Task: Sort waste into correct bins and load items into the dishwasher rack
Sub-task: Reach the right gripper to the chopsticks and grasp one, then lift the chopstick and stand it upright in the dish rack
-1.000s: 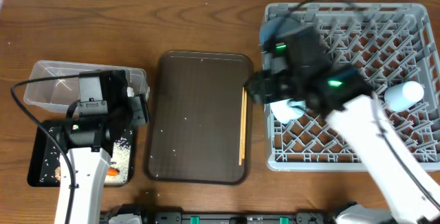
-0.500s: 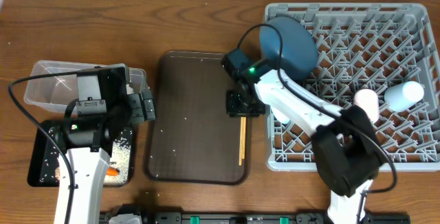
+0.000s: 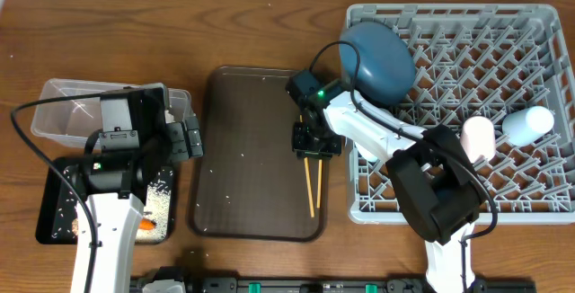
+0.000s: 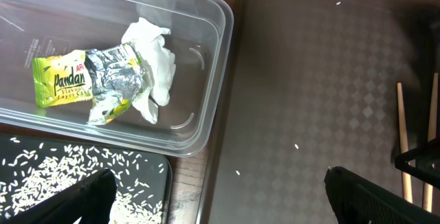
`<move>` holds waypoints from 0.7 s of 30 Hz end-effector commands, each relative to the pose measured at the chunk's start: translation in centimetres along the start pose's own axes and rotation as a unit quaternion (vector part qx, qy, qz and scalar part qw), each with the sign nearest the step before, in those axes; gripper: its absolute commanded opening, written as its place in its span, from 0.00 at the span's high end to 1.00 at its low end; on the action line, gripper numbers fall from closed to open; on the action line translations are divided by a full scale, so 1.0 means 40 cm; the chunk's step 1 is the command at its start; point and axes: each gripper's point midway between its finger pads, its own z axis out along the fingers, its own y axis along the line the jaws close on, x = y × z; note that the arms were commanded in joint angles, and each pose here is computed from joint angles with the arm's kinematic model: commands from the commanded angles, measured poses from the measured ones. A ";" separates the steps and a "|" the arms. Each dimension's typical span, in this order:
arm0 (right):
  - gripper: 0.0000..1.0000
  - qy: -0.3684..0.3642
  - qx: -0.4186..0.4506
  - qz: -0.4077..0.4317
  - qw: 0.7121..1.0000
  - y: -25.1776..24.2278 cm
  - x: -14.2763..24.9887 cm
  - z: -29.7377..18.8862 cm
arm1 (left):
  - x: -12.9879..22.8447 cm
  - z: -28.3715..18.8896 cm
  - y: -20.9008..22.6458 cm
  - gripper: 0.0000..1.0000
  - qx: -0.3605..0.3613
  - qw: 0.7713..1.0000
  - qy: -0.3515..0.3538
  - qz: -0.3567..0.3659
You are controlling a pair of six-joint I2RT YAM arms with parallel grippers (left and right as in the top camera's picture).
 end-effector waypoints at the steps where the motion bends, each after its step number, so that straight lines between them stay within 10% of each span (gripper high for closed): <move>1: 0.76 0.005 0.001 -0.007 1.000 0.010 0.003 0.029 | -0.017 -0.013 -0.004 0.02 0.002 1.000 -0.009 0.007; 6: 0.99 0.005 0.001 -0.034 0.999 0.010 0.003 0.029 | -0.017 -0.013 -0.004 0.02 0.002 1.000 -0.009 0.007; 21: 0.99 -0.103 -0.071 -0.143 0.982 0.104 -0.034 -0.209 | -0.017 -0.013 -0.004 0.02 0.002 1.000 -0.009 0.007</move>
